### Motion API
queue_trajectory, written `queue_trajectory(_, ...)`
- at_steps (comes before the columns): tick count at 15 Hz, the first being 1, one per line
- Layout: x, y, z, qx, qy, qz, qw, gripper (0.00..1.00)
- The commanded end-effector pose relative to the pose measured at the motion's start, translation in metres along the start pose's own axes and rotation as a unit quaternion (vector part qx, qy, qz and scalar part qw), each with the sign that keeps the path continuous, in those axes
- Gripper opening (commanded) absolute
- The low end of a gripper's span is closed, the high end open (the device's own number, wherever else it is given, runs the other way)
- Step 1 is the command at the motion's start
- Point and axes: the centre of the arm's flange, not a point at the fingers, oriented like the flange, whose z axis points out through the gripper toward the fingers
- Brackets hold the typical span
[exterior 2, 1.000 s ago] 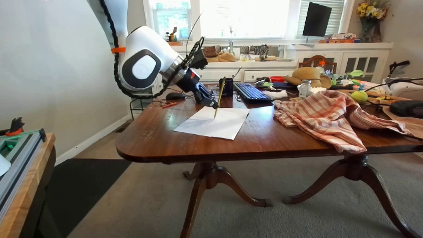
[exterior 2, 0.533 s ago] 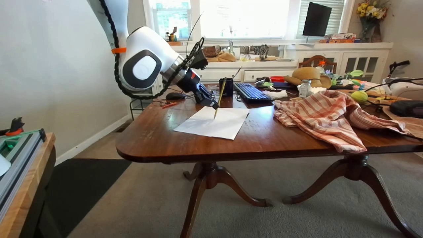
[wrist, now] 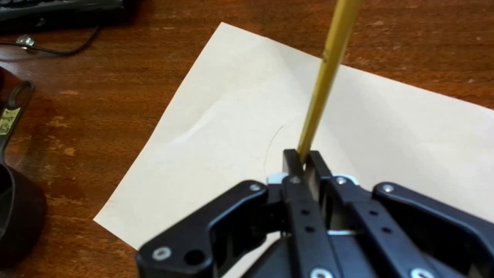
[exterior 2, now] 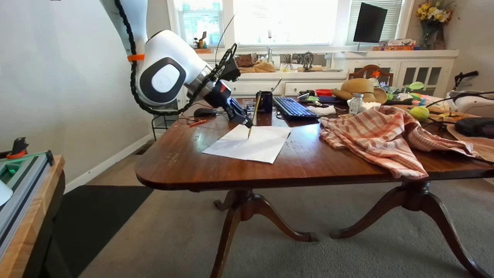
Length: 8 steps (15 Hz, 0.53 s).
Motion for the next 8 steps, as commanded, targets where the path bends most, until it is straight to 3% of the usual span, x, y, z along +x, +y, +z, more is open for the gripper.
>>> queue_trajectory(1,0.012,-0.006,-0.014,0.013,0.032,-0.005,0.9994,0.02)
queue_trajectory(8,0.010,-0.028,-0.024,0.033,0.037,0.007,0.9988,0.02)
